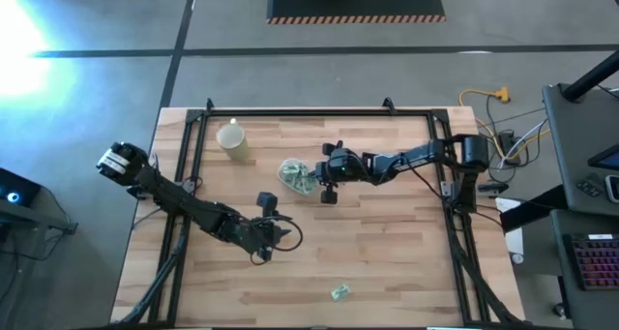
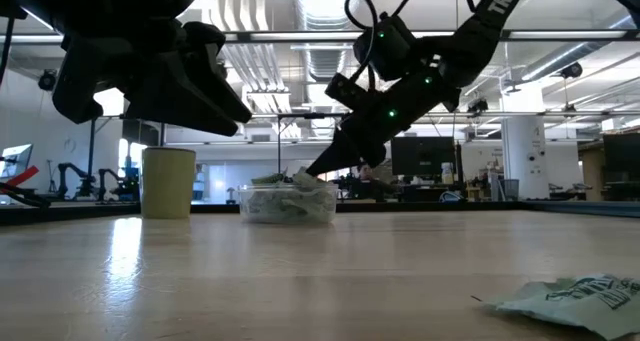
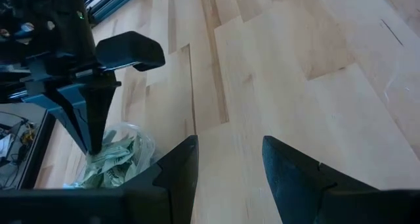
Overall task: Pick and place Stevia / Truvia into bins
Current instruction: Put the right stevia packet into the transparent container
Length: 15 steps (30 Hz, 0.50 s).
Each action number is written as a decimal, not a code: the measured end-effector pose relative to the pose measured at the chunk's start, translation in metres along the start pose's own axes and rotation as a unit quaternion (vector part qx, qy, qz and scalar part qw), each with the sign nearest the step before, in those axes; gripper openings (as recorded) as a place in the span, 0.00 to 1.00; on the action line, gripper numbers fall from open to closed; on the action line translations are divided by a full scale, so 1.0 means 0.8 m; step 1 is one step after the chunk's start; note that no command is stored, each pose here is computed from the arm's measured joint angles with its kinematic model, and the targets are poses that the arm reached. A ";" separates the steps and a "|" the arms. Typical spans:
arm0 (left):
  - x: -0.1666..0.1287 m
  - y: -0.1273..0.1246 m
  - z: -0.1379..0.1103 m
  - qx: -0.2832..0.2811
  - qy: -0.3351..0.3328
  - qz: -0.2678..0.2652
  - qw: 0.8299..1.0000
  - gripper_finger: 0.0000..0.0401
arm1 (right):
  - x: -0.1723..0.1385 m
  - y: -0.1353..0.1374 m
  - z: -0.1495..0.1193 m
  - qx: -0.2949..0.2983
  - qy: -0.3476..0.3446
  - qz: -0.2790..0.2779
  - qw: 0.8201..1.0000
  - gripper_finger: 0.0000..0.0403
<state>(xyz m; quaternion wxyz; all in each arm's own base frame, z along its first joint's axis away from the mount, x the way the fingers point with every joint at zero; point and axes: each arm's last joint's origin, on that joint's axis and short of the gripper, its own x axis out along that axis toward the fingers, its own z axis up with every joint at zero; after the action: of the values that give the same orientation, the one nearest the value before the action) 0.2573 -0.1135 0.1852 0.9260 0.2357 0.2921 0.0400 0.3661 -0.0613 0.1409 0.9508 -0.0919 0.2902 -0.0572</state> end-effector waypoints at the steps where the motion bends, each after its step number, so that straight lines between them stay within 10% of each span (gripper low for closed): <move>1: 0.000 0.000 0.000 0.000 0.000 0.000 1.000 0.38 | 0.000 0.000 0.000 0.000 0.000 0.000 1.000 0.02; 15: 0.000 0.000 0.000 0.000 0.000 0.000 1.000 0.38 | 0.004 0.001 -0.009 0.002 0.018 0.003 1.000 0.02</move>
<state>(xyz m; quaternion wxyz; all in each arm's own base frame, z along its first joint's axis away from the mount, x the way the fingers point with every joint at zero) 0.2573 -0.1135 0.1852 0.9260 0.2355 0.2922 0.0400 0.3648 -0.0616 0.1331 0.9459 -0.0879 0.3072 -0.0568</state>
